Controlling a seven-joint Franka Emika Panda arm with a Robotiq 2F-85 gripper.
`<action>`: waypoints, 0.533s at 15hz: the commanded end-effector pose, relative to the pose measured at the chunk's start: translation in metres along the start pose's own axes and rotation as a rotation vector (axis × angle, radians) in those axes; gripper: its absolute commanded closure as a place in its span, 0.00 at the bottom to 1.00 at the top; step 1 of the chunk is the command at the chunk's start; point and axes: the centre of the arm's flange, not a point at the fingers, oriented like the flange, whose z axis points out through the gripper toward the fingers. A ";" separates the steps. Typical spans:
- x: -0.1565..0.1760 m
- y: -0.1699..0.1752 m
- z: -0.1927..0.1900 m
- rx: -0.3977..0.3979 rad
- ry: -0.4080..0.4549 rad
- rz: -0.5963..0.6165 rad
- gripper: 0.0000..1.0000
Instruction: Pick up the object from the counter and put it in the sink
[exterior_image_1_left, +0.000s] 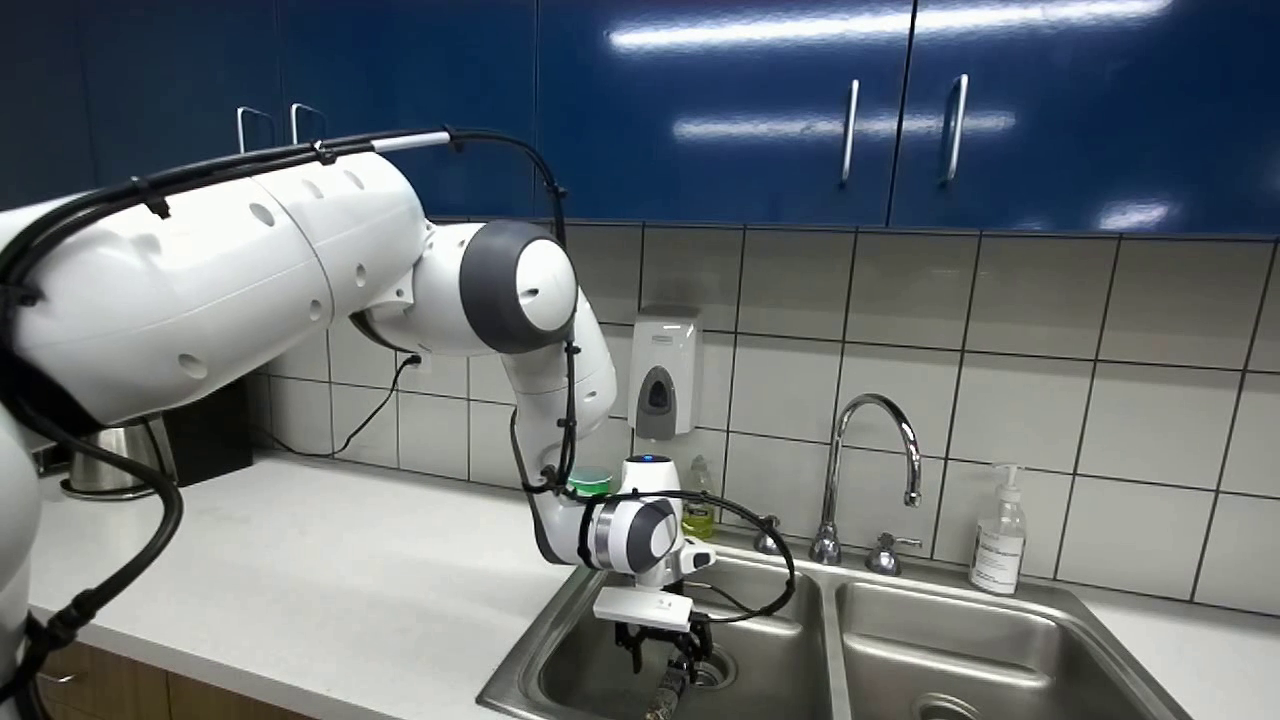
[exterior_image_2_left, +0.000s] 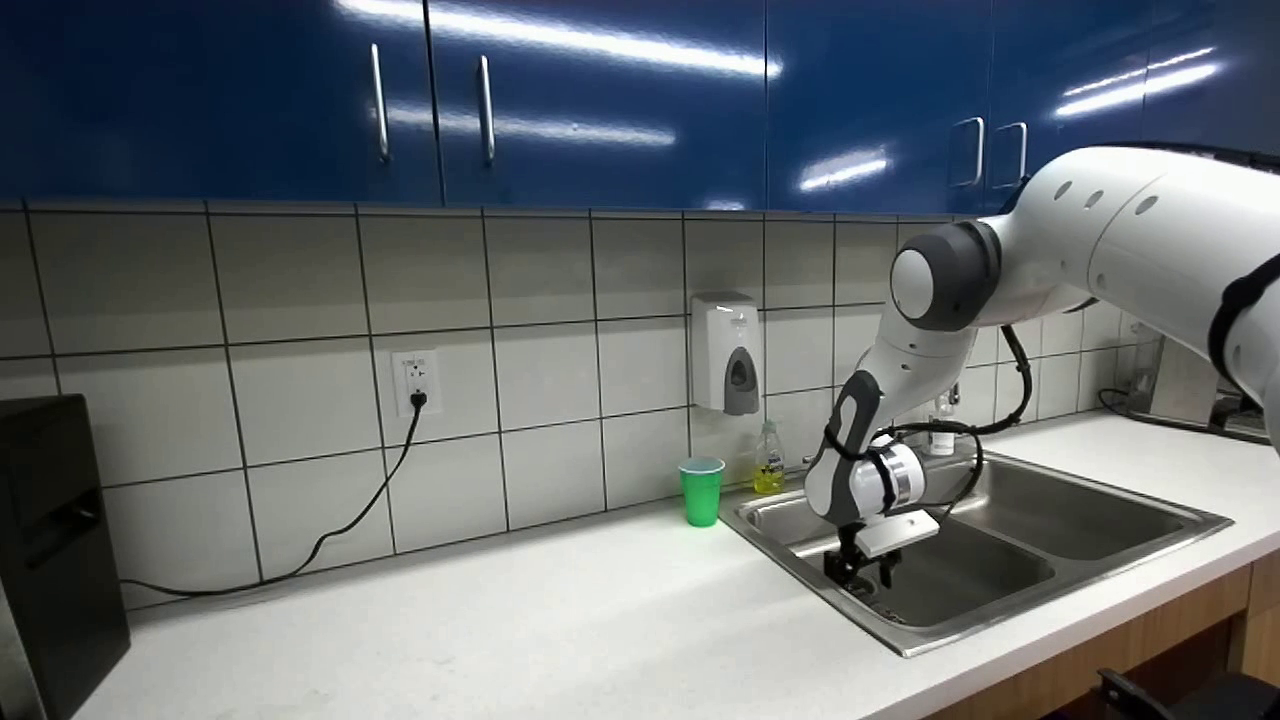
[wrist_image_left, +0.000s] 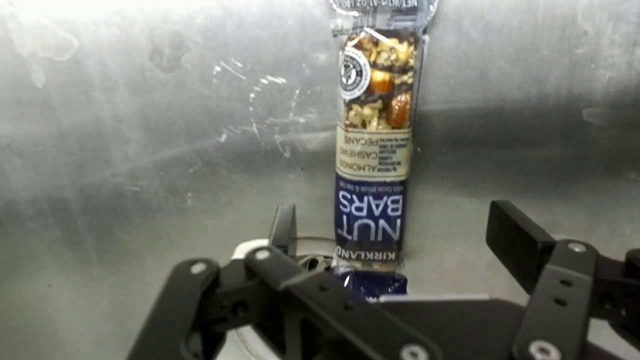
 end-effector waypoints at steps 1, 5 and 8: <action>-0.001 -0.001 -0.044 -0.016 0.023 0.017 0.00; -0.009 -0.003 -0.081 -0.032 0.047 0.033 0.00; -0.022 -0.007 -0.113 -0.053 0.063 0.047 0.00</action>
